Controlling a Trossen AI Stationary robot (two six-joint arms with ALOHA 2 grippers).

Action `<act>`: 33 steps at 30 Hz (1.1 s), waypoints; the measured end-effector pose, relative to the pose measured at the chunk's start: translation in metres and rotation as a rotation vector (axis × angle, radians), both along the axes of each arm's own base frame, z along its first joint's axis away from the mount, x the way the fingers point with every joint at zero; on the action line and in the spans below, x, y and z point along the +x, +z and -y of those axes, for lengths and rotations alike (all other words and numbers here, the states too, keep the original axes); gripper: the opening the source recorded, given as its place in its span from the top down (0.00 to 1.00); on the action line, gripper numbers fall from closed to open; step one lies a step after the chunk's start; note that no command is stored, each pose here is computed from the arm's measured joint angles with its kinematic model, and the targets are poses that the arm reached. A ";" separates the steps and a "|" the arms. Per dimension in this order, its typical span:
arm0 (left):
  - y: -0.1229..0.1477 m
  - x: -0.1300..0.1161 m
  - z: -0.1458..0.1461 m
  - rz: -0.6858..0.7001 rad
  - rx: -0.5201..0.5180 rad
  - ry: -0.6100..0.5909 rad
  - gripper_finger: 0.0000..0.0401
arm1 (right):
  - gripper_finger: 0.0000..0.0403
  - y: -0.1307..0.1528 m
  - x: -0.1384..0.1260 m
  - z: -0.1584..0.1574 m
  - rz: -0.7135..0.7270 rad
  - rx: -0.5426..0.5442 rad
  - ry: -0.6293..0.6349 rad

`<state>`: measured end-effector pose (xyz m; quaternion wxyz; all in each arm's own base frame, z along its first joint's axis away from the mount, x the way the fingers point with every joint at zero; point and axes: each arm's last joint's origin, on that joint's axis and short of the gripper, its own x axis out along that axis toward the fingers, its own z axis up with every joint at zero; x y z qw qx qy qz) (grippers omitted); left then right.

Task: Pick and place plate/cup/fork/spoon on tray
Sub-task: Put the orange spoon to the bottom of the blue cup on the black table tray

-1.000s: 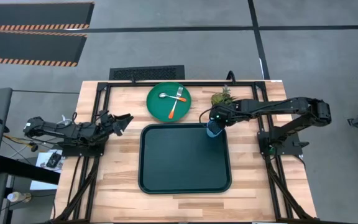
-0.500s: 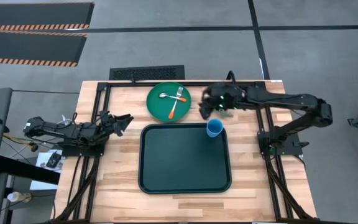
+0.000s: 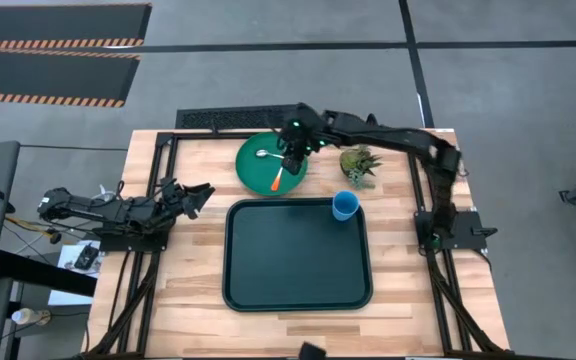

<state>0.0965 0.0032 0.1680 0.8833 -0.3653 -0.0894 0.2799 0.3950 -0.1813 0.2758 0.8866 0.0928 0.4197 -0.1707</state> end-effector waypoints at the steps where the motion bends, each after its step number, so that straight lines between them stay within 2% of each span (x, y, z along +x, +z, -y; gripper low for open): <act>1: 0.000 0.000 0.000 0.000 0.000 0.000 0.40 | 0.54 -0.006 0.002 0.008 -0.028 0.007 0.005; 6: 0.000 0.000 0.000 -0.003 0.002 0.000 0.40 | 0.55 -0.041 0.006 0.043 -0.168 0.036 0.018; 10: 0.000 0.000 0.000 -0.003 0.003 0.001 0.40 | 0.56 -0.064 0.007 0.062 -0.205 0.139 0.038; 15: 0.000 0.000 0.000 -0.004 0.004 0.016 0.40 | 0.55 -0.082 0.009 0.071 -0.244 0.205 0.045; 18: 0.000 0.000 -0.001 0.010 -0.007 0.023 0.40 | 0.55 -0.079 0.007 0.068 -0.261 0.236 0.070; 22: 0.025 0.000 -0.004 0.029 0.007 0.023 0.41 | 0.56 -0.047 0.003 0.057 -0.228 0.211 0.087; 26: 0.072 0.012 -0.009 -0.056 0.121 0.034 0.43 | 0.56 0.003 -0.007 0.041 -0.142 0.151 0.106; 28: 0.095 0.027 -0.014 -0.187 0.191 0.057 0.43 | 0.56 0.027 -0.014 0.030 -0.101 0.133 0.103; 30: 0.112 0.047 -0.022 -0.377 0.250 0.060 0.43 | 0.57 0.052 -0.025 0.018 -0.064 0.116 0.104; 33: 0.122 0.086 -0.044 -0.669 0.314 0.015 0.43 | 0.57 0.086 -0.042 -0.002 -0.013 0.096 0.106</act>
